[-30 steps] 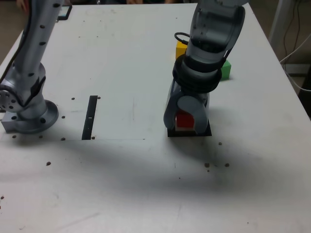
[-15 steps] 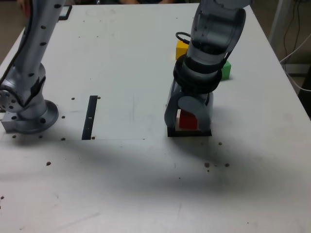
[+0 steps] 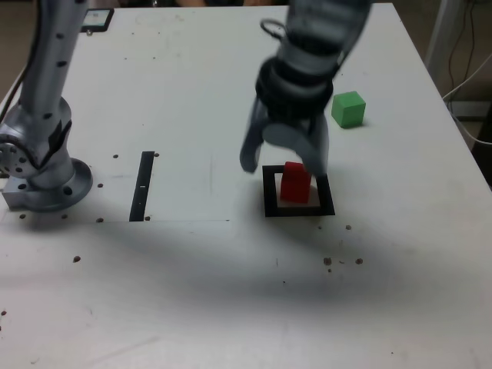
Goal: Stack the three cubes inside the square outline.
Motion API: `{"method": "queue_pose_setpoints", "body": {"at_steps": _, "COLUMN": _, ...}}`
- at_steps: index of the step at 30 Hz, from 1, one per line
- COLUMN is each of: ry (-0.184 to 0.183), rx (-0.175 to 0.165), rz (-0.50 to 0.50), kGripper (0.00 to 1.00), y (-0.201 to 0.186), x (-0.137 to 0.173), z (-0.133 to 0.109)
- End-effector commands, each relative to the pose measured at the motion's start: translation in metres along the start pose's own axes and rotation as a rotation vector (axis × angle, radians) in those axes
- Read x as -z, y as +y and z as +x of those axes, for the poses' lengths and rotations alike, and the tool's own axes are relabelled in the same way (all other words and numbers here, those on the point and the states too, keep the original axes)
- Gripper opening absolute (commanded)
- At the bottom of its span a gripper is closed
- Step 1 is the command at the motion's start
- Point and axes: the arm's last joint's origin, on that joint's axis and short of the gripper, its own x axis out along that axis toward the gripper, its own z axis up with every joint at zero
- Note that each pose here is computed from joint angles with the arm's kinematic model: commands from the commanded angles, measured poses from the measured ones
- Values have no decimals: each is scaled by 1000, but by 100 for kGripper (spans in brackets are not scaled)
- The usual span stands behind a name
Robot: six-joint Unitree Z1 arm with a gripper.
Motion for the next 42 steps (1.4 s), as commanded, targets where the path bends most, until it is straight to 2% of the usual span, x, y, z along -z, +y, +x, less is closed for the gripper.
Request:
{"method": "queue_pose_setpoints", "body": {"at_steps": 1, "ry": -44, "rx": -12, "rz": 2, "kGripper": 99, "y": 7, "x": 10, "z": -15}}
{"method": "queue_pose_setpoints", "body": {"at_steps": 4, "ry": -81, "rx": -17, "rz": 19, "kGripper": 100, "y": 17, "x": 21, "z": -28}}
{"method": "queue_pose_setpoints", "body": {"at_steps": 6, "ry": -90, "rx": -14, "rz": 34, "kGripper": 100, "y": 26, "x": 26, "z": -34}}
{"method": "queue_pose_setpoints", "body": {"at_steps": 12, "ry": -79, "rx": 9, "rz": 47, "kGripper": 99, "y": 74, "x": 37, "z": -32}}
{"method": "queue_pose_setpoints", "body": {"at_steps": 17, "ry": -76, "rx": -14, "rz": 40, "kGripper": 99, "y": 113, "x": 44, "z": -29}}
{"method": "queue_pose_setpoints", "body": {"at_steps": 25, "ry": -44, "rx": -1, "rz": 30, "kGripper": 98, "y": 173, "x": 55, "z": -15}}
{"method": "queue_pose_setpoints", "body": {"at_steps": 29, "ry": -28, "rx": -11, "rz": 28, "kGripper": 98, "y": 193, "x": 49, "z": -8}}
{"method": "queue_pose_setpoints", "body": {"at_steps": 33, "ry": 1, "rx": -12, "rz": 42, "kGripper": 98, "y": 202, "x": 36, "z": 3}}
{"method": "queue_pose_setpoints", "body": {"at_steps": 38, "ry": 46, "rx": 10, "rz": 50, "kGripper": 98, "y": 211, "x": 20, "z": 27}}
{"method": "queue_pose_setpoints", "body": {"at_steps": 42, "ry": 54, "rx": 17, "rz": 41, "kGripper": 98, "y": 216, "x": 15, "z": 38}}
